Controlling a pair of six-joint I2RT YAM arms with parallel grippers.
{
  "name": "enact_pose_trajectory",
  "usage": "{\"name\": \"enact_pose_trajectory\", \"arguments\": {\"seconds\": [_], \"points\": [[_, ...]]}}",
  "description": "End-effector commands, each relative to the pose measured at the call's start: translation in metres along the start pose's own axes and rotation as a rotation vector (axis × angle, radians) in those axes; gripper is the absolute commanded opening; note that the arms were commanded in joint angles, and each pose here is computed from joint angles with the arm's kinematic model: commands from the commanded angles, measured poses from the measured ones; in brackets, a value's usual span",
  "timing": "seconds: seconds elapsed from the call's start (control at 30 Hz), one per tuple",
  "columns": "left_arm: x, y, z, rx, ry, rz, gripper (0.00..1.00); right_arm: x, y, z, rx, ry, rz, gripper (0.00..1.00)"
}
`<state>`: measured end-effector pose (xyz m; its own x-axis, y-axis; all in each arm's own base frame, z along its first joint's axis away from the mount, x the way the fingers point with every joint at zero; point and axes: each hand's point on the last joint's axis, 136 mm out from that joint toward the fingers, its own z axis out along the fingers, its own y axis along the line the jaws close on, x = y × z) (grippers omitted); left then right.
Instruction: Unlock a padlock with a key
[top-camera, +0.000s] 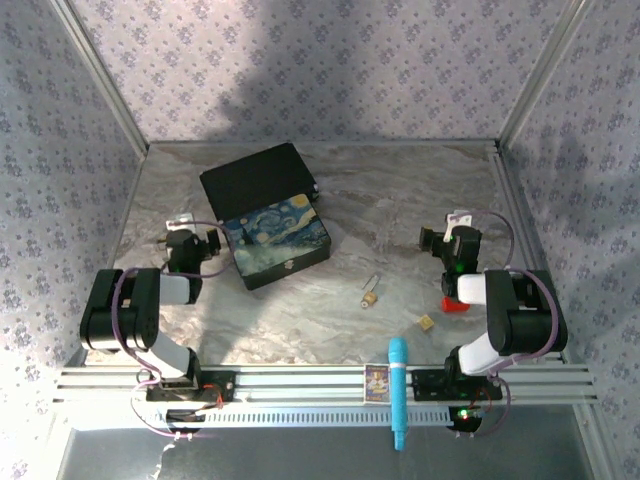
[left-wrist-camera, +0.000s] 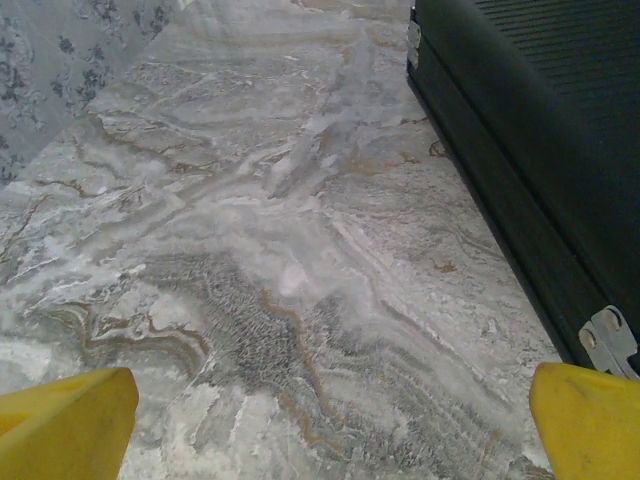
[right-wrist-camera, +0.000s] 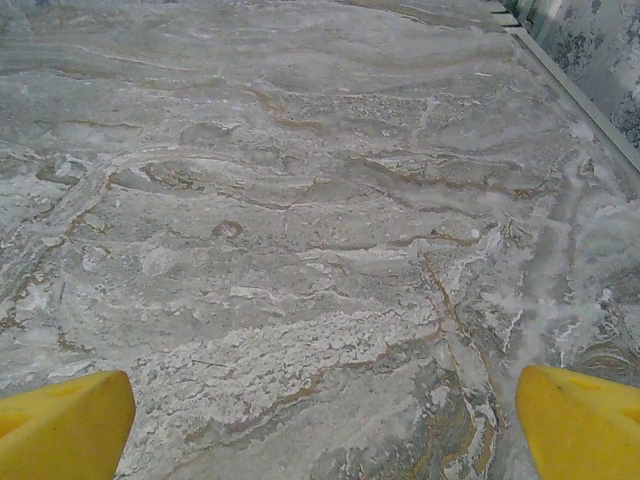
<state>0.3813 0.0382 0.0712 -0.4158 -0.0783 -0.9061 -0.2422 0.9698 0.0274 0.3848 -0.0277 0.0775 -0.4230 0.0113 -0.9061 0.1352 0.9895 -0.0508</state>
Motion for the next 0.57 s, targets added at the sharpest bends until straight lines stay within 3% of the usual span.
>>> {"name": "enact_pose_trajectory", "arguments": {"seconds": [0.0, 0.53], "points": [[-0.0207, -0.0082, 0.0009, 0.042, -0.055, 0.010, 1.00, -0.0088, 0.0010, 0.0011, -0.010, -0.033, -0.014, 0.99], [-0.0228, -0.0084, 0.0005, 0.043, -0.069, 0.009, 1.00, -0.0074, 0.0074, 0.0023, -0.057, -0.021, -0.025, 0.99]]}}
